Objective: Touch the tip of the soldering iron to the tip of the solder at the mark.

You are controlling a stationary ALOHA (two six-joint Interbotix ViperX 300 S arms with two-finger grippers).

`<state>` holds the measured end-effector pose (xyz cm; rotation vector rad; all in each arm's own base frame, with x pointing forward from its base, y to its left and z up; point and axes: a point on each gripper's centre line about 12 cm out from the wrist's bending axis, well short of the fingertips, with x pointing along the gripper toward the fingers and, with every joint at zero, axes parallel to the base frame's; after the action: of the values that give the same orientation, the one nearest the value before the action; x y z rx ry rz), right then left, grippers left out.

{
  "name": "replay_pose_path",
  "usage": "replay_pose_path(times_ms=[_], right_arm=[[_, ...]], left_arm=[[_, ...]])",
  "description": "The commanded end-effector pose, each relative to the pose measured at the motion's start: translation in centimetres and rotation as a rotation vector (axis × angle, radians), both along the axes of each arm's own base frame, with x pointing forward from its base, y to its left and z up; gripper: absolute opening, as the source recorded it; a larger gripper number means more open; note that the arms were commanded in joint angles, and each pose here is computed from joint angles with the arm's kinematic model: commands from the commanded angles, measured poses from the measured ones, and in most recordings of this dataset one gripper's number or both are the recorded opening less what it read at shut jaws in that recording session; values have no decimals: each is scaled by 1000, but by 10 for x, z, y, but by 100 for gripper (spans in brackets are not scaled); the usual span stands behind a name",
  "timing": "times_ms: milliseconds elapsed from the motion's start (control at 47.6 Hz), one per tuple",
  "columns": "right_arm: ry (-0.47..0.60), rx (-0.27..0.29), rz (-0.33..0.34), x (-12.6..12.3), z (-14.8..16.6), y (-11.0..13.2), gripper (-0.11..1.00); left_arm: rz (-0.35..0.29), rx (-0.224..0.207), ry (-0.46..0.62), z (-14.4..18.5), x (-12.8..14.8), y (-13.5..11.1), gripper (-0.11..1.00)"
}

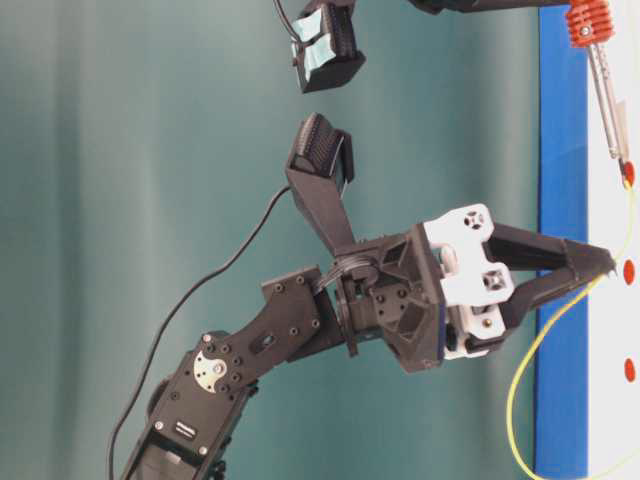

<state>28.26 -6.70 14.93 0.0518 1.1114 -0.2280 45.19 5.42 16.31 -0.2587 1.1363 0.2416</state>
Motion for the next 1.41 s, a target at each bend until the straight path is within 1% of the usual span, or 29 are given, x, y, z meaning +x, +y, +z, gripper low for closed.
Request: replay_pose_path(times_ms=[0,1177,1387], right_arm=[[-32,-6,1,7,9,-1,6],[-33,-6,1,7,9,-1,6],[-33,-7,3,7,9,0,6]], left_arm=[[-2,6,-43,16,5,0,1],[-2,6,-36,16,3,0,1],[-5,9,-69,36,-4,-3,1]])
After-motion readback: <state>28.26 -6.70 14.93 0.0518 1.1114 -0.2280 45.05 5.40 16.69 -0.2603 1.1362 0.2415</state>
